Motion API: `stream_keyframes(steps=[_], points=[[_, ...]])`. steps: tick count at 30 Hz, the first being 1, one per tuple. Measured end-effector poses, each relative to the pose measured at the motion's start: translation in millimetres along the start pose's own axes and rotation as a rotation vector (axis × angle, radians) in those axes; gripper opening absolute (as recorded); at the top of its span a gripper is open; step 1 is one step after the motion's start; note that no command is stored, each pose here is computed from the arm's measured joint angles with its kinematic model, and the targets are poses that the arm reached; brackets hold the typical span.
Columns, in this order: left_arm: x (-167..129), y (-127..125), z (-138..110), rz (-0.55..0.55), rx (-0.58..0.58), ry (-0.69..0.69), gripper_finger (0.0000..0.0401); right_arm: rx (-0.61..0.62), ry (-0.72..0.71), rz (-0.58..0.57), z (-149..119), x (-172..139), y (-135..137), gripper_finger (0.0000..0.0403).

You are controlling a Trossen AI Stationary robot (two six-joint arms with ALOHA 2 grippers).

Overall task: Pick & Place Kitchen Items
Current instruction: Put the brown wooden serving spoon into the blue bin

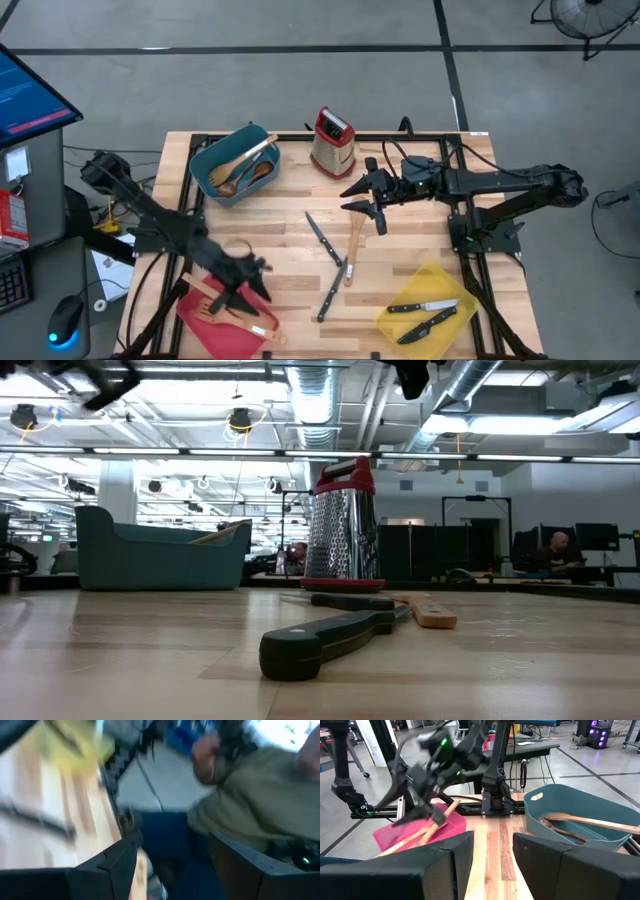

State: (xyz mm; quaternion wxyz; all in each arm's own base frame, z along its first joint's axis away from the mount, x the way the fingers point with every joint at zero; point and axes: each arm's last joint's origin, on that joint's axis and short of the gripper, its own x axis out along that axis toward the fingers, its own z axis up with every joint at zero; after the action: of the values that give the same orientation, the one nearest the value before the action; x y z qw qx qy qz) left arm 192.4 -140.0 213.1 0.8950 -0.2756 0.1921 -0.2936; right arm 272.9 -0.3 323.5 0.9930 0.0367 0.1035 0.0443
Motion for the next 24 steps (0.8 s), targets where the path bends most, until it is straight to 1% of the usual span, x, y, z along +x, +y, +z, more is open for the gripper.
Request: stream_keyframes(steps=[2, 4, 7, 9, 11, 13, 14, 16, 18, 21, 24], points=[[-10.8, -0.1, 15.5, 0.023, 0.073, -0.098, 0.0219, 0.000, 0.003, 0.000, -0.3, 0.0, 0.0, 0.0147], [-21.3, 0.4, 27.0, 0.065, 0.179, -0.168, 0.0215, 0.003, 0.022, -0.002, -2.1, 0.0, -0.1, 0.0147], [-37.2, 3.0, 37.2, 0.147, 0.346, -0.201, 0.0212, 0.019, 0.079, -0.011, -7.7, -0.3, -0.6, 0.0147], [-46.7, 7.1, 40.9, 0.246, 0.443, -0.205, 0.0212, 0.062, 0.130, -0.030, -12.7, -1.0, -1.5, 0.0147], [-54.6, 11.4, 46.0, 0.394, 0.533, -0.243, 0.0214, 0.114, 0.187, -0.061, -18.5, -1.8, -2.4, 0.0147], [-61.0, 15.2, 51.7, 0.559, 0.597, -0.296, 0.0216, 0.169, 0.243, -0.116, -24.9, -1.9, -3.9, 0.0147], [-63.7, 17.2, 54.5, 0.643, 0.610, -0.325, 0.0217, 0.200, 0.272, -0.144, -28.3, -2.0, -4.4, 0.0147], [-68.5, 22.6, 58.2, 0.800, 0.596, -0.366, 0.0219, 0.273, 0.330, -0.209, -35.2, -3.9, -4.8, 0.0147], [-72.4, 27.6, 61.2, 0.925, 0.572, -0.401, 0.0220, 0.364, 0.367, -0.301, -41.6, -3.5, -6.8, 0.0147], [-76.2, 32.0, 63.9, 1.024, 0.545, -0.433, 0.0220, 0.492, 0.441, -0.437, -55.6, -2.4, -10.4, 0.0147], [-78.5, 34.7, 65.6, 1.073, 0.513, -0.461, 0.0219, 0.601, 0.487, -0.509, -68.1, 6.9, -12.8, 0.0147]])
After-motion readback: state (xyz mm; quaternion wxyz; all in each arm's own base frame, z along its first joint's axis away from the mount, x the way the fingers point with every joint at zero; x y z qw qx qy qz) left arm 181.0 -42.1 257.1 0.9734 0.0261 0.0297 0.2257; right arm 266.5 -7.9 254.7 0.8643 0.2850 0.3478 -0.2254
